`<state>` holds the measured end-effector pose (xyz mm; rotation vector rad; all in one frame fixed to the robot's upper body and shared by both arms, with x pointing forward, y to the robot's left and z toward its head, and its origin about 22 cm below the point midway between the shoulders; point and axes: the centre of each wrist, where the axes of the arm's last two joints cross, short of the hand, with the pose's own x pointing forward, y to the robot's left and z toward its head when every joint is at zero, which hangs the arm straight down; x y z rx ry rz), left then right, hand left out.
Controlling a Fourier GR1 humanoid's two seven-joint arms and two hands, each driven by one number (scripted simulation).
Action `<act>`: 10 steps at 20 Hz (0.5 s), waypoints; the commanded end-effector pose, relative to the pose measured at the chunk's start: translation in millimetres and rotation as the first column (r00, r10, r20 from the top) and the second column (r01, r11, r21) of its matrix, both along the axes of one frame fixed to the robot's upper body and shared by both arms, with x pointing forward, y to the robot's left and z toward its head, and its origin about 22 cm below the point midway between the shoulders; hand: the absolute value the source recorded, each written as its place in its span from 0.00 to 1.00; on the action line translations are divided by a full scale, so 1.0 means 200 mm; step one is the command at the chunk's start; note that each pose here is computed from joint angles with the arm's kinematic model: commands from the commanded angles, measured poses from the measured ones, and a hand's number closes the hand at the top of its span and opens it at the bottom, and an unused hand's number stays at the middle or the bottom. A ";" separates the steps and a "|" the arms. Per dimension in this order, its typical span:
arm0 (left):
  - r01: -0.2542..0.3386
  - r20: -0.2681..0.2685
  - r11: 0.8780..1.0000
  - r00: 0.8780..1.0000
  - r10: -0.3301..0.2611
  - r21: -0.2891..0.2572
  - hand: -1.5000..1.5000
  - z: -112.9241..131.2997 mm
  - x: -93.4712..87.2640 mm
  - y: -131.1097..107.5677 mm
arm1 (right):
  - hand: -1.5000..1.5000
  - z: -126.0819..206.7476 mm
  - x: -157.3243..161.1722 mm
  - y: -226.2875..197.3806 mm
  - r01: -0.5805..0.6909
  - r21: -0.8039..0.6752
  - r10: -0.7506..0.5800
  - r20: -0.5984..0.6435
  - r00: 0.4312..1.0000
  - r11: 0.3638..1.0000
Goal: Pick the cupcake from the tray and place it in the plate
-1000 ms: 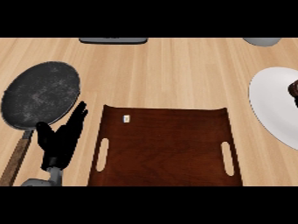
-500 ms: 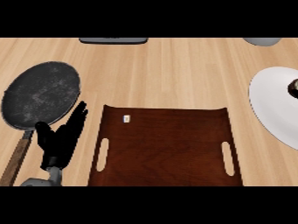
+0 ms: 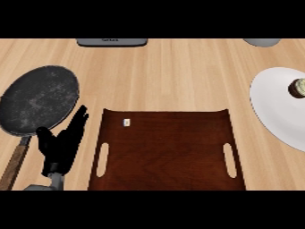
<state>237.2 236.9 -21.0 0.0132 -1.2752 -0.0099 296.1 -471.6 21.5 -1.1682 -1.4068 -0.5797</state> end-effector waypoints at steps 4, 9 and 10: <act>-0.024 -0.101 1.000 0.995 0.023 -0.008 0.50 -0.10 -0.08 0.02 | 0.00 -0.12 -0.29 -0.02 -0.174 0.076 0.169 0.064 0.984 0.982; -0.023 -0.085 1.000 0.996 0.023 -0.005 0.50 -0.02 0.00 0.07 | 0.00 -0.20 -0.57 0.03 -0.259 0.086 0.257 0.036 0.966 0.962; -0.017 -0.092 1.000 0.996 0.016 -0.011 0.50 -0.02 -0.04 0.11 | 0.00 -0.17 -0.55 0.07 -0.240 0.076 0.240 0.016 0.971 0.968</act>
